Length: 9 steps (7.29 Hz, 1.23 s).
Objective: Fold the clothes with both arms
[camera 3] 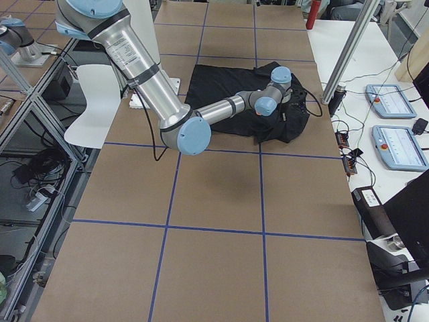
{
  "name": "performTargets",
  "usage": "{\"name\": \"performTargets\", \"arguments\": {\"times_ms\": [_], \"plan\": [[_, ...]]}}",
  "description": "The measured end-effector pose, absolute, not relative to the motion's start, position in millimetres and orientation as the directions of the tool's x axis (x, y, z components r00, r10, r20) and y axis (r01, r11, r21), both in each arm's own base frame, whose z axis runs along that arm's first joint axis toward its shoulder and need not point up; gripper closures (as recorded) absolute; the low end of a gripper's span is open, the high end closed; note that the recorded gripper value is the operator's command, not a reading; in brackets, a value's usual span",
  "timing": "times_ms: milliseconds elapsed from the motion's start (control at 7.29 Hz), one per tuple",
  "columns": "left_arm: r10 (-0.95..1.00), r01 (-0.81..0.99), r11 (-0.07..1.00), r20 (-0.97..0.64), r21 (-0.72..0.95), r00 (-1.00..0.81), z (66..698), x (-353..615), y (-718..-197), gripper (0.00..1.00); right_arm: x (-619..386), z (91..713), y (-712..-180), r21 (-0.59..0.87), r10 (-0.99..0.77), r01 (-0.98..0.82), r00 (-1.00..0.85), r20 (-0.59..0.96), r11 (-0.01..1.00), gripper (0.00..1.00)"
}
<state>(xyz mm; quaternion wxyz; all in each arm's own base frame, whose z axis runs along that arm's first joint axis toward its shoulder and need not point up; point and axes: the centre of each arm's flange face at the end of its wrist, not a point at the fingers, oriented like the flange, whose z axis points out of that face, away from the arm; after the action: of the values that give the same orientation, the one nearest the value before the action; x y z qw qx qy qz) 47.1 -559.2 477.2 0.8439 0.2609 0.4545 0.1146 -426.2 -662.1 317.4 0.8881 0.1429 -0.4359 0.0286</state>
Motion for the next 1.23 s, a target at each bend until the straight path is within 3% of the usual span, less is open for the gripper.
{"name": "performTargets", "arguments": {"times_ms": [412,1235], "plan": [[0.431,0.043,0.838,-0.707,0.545,0.561,477.2,47.3,-559.9,0.0,-498.7,257.2,-662.2,0.213,-0.021,-0.225,0.638,0.769,0.951,1.0],[0.432,0.044,0.837,-0.707,0.546,0.56,476.6,47.3,-559.8,0.0,-545.0,240.2,-682.7,0.199,0.026,-0.248,0.685,0.729,0.948,1.0]]}}
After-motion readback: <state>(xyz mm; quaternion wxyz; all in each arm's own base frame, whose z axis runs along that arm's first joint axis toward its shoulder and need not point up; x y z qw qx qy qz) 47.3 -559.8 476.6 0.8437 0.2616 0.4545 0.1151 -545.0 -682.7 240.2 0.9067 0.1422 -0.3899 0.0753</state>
